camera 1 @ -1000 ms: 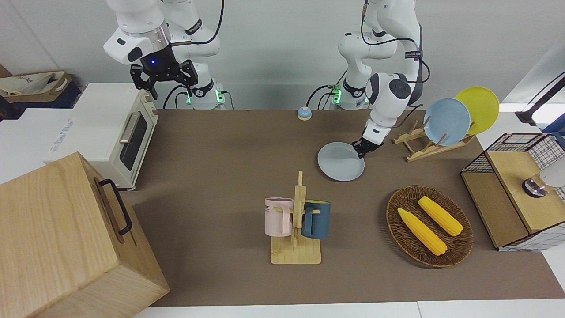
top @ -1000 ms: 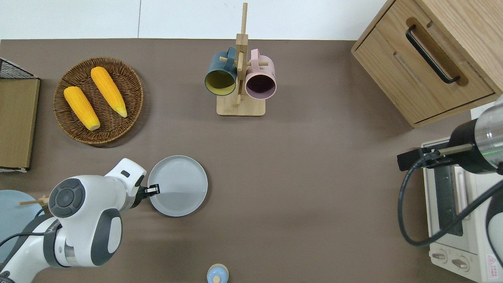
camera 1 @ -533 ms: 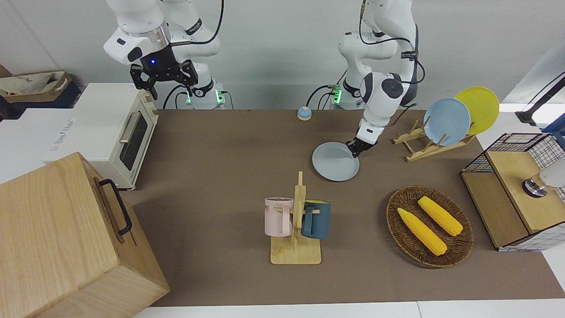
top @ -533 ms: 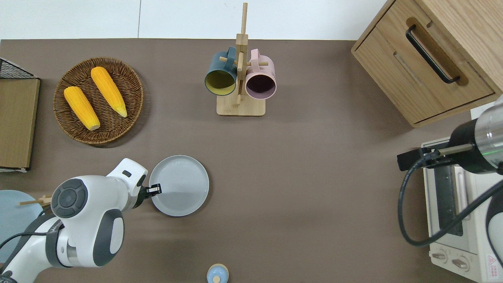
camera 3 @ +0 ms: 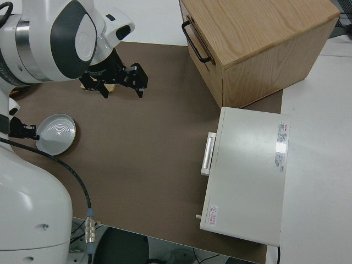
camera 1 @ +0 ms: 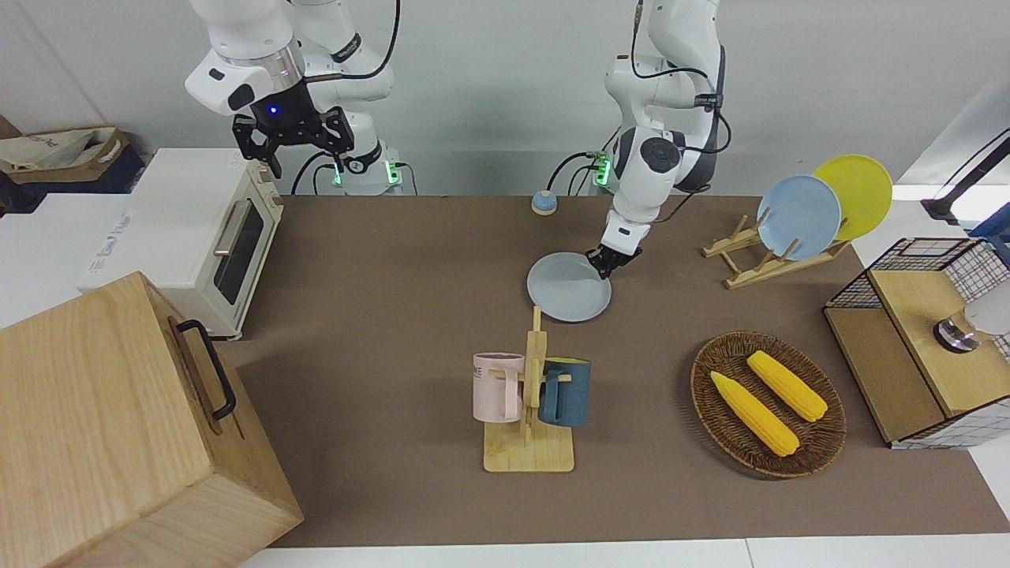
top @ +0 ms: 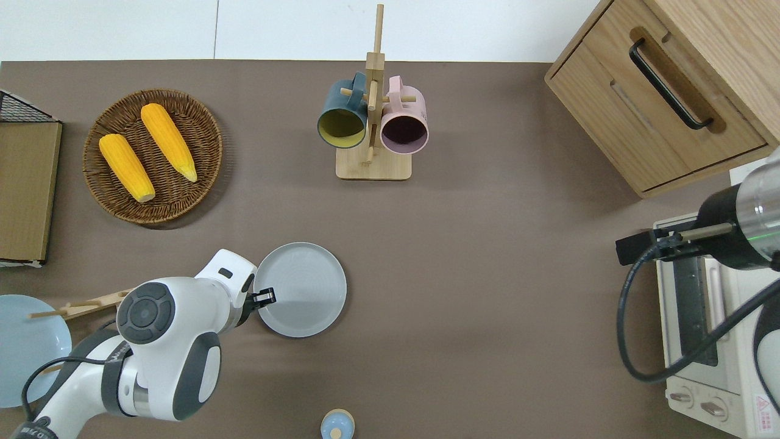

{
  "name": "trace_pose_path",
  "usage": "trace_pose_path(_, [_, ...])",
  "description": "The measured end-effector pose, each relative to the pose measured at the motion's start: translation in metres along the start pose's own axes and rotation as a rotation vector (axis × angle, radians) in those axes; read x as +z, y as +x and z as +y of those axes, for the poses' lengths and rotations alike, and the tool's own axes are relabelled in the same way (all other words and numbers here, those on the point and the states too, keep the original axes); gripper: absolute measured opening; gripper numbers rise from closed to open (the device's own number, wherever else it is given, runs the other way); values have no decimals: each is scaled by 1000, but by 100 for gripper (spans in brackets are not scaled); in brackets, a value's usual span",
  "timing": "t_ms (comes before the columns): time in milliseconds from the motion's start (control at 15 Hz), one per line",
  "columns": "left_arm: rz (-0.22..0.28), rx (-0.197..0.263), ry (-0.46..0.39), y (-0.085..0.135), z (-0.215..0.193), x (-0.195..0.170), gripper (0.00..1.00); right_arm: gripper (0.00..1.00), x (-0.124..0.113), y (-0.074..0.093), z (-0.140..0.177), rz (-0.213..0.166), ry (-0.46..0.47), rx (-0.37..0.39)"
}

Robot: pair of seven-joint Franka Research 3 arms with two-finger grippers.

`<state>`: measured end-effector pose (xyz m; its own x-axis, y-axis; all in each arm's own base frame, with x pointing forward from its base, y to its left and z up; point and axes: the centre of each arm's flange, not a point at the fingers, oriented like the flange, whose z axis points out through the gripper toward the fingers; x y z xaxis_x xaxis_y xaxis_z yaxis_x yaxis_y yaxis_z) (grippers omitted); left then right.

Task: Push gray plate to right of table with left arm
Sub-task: 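Push the gray plate with the left gripper toward the toaster oven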

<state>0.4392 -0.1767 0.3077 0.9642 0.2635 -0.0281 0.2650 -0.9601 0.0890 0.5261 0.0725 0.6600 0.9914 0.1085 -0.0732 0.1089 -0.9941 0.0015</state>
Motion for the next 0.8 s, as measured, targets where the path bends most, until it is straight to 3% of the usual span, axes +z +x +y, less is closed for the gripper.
trace_pose_path(467, [-3,-84,-19,-24,100,11,4,99,0,0,0,0,0,0])
trace_pose_path(800, [-2,-130,-37,-34,146,15,4,99,0,0,0,0,0,0])
